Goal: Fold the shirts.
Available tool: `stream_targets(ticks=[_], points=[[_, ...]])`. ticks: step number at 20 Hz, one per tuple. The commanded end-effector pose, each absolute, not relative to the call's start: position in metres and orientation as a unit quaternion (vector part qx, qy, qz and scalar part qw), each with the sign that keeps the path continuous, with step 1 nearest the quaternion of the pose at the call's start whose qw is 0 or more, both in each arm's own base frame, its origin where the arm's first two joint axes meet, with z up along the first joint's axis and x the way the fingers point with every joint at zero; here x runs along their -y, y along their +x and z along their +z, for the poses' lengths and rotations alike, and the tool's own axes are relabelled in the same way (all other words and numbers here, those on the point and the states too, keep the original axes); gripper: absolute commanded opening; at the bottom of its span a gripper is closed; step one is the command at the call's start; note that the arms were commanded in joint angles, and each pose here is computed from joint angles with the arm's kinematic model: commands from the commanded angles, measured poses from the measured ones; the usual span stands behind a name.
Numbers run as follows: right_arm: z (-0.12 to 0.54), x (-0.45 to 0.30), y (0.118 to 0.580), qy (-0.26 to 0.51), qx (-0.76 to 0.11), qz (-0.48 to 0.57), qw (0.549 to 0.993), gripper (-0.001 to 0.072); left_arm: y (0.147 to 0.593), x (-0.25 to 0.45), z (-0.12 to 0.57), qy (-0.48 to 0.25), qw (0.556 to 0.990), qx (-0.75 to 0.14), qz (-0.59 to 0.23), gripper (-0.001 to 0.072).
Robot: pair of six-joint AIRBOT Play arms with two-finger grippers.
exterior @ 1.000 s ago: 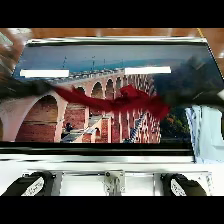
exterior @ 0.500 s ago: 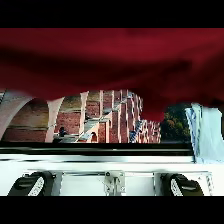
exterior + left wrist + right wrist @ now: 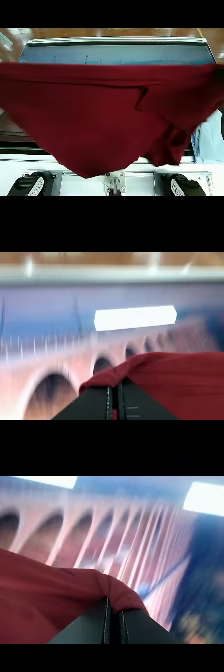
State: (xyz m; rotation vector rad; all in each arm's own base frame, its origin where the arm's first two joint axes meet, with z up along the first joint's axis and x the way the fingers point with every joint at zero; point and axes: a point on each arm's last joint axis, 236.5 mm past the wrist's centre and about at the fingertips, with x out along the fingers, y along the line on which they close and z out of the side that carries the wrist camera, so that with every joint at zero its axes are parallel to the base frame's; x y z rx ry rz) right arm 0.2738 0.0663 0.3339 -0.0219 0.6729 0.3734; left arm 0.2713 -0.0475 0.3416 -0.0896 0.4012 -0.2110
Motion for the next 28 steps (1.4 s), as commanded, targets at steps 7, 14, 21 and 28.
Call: stream_targets(ticks=[7,14,21,28], points=[[0.136,-0.097,0.493,0.090,-0.370,0.154,0.912,0.0069,0.410,0.008,0.119,-0.082,0.902,-0.423,-0.030,0.0043],[0.013,-0.139,0.513,0.107,-0.467,0.160,0.863,0.0069,0.435,0.055,-0.018,-0.218,0.799,-0.557,-0.067,0.0043],[0.017,-0.088,0.483,0.057,-0.533,0.131,0.834,0.0642,0.398,0.044,-0.041,-0.205,0.740,-0.637,-0.072,0.0656],[-0.010,0.056,0.327,0.118,-0.714,0.002,0.690,0.0547,0.272,0.001,-0.067,-0.250,0.623,-0.740,-0.045,0.0670]])
